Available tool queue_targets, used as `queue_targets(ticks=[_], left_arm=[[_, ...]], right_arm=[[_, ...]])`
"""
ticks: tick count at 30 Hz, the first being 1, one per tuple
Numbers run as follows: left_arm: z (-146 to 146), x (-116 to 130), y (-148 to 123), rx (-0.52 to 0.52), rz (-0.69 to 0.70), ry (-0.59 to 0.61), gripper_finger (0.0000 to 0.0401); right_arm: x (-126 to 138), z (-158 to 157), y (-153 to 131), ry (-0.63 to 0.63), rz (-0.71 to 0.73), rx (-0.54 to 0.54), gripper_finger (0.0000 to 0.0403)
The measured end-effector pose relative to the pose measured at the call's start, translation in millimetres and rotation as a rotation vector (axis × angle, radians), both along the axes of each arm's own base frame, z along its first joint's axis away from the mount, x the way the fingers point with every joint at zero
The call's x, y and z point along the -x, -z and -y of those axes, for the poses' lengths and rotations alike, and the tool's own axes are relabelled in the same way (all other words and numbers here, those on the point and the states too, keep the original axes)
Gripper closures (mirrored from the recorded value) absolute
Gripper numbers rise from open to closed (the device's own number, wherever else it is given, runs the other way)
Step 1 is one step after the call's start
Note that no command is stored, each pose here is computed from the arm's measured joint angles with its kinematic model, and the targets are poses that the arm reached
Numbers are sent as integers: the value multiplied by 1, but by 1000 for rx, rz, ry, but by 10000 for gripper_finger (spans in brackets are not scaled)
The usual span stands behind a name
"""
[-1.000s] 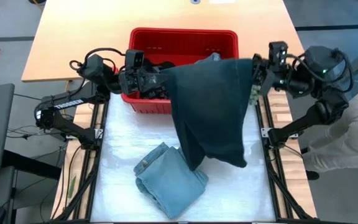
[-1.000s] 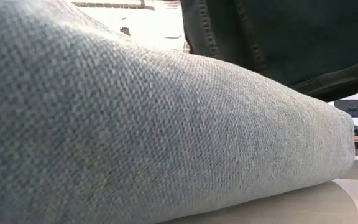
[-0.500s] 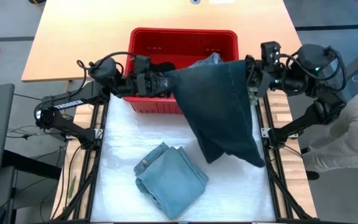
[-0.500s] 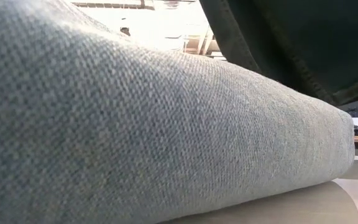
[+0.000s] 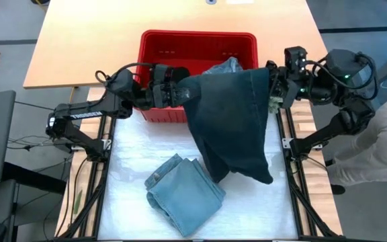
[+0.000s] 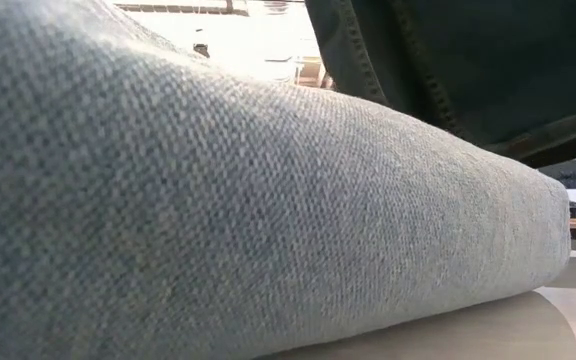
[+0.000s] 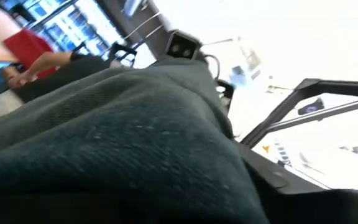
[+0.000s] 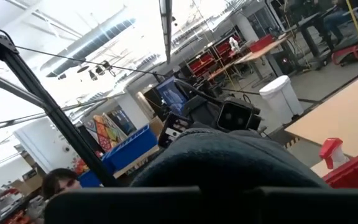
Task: Fold Laundry from Bin
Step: Fold the dark blue pants
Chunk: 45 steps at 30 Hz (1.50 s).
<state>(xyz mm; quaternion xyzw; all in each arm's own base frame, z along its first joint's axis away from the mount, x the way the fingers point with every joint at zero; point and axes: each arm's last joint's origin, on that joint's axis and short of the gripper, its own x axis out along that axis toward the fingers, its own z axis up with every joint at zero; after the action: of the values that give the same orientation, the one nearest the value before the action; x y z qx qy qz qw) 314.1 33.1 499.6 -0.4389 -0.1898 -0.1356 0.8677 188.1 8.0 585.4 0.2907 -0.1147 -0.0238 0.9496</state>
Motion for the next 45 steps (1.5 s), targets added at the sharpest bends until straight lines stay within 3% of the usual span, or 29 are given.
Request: queue_targets(ticks=[4,6,14,23,28,34,38,42,45], left_arm=[[0,4,-7,-10,81,-7,369],[2,5,-9,-19,111,-8,389],[5,8,-13,-48,159,19,398],[8,7,-12,-77,153,66,400],[10,11,-11,-102,93,121,400],[9,9,3,-118,-120,54,401],[7,-2,14,-106,-183,46,401],[7,-8,19,-106,-193,54,401],[9,-8,19,-104,-194,57,401]], right_arm=[[6,0,-2,1,11,4,387],[12,1,-3,2,8,22,387],[31,1,5,-38,-99,74,376],[60,2,24,-68,-317,194,286],[80,4,19,-54,-273,267,223],[94,8,4,84,-140,326,180],[74,5,-4,68,-61,331,175],[36,-4,3,-148,-78,404,164],[9,-7,14,-198,-153,402,148]])
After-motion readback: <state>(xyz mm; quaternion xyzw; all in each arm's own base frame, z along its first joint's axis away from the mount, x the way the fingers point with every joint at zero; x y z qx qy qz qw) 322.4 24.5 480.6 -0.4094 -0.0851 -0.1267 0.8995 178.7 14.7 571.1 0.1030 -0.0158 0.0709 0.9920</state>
